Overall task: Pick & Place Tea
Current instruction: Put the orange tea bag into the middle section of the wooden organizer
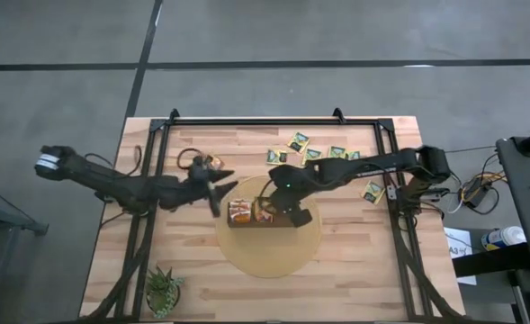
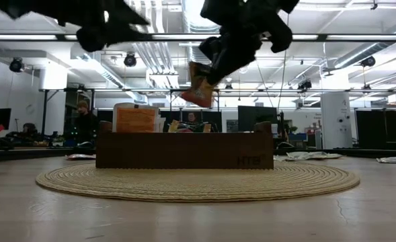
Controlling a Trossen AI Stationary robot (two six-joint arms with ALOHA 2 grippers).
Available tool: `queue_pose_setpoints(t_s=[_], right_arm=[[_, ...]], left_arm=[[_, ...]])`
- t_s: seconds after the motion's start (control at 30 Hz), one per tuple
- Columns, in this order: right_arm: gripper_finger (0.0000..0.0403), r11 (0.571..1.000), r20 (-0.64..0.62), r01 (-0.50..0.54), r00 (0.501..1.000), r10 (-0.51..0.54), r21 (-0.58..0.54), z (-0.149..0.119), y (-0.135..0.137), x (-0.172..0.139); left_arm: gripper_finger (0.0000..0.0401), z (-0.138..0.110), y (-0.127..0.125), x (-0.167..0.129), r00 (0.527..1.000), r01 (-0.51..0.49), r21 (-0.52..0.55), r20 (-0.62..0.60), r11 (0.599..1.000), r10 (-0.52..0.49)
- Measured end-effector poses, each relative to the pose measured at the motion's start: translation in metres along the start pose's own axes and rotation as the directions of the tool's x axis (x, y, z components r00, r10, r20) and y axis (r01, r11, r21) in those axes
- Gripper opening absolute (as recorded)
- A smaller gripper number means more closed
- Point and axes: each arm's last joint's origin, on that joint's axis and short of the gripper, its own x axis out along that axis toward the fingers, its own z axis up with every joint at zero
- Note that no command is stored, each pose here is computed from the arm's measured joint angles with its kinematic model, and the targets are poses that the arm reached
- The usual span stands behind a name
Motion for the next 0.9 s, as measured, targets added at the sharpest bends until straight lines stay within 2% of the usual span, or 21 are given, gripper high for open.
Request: queue_pose_setpoints(t_s=[0.07,0.1,0.2,0.3,0.53,0.7,0.9], right_arm=[[0.0008,1.000,-0.014,-0.012,1.000,0.012,-0.013,0.004,-0.002,0.004],[0.0008,1.000,-0.023,-0.016,1.000,0.016,-0.015,0.005,-0.003,0.007],[0.0008,0.999,-0.050,-0.048,0.998,0.047,-0.018,0.003,-0.004,0.021],[0.0008,0.994,-0.084,-0.109,0.991,0.107,-0.027,-0.002,-0.001,0.042],[0.0008,0.986,-0.169,-0.164,0.973,0.158,-0.019,-0.005,0.001,0.083],[0.0008,0.988,-0.153,-0.155,0.977,0.149,-0.027,0.004,-0.003,0.081],[0.0008,0.996,-0.100,-0.072,0.993,0.067,-0.048,0.014,-0.013,0.053]], left_arm=[[0.0170,-0.005,0.005,-0.008,0.993,0.095,-0.015,0.069,0.995,-0.094],[0.0170,-0.007,0.007,-0.011,0.990,0.109,-0.024,0.090,0.994,-0.106],[0.0170,-0.017,0.015,-0.017,0.992,0.097,-0.024,0.081,0.995,-0.095],[0.0170,-0.020,0.017,-0.020,0.992,0.099,-0.034,0.080,0.994,-0.096],[0.0170,-0.021,0.016,-0.018,0.991,0.116,-0.006,0.070,0.993,-0.115],[0.0170,-0.022,0.016,-0.018,0.991,0.115,0.008,0.062,0.993,-0.115],[0.0170,-0.022,0.016,-0.018,0.991,0.114,0.019,0.063,0.993,-0.115]])
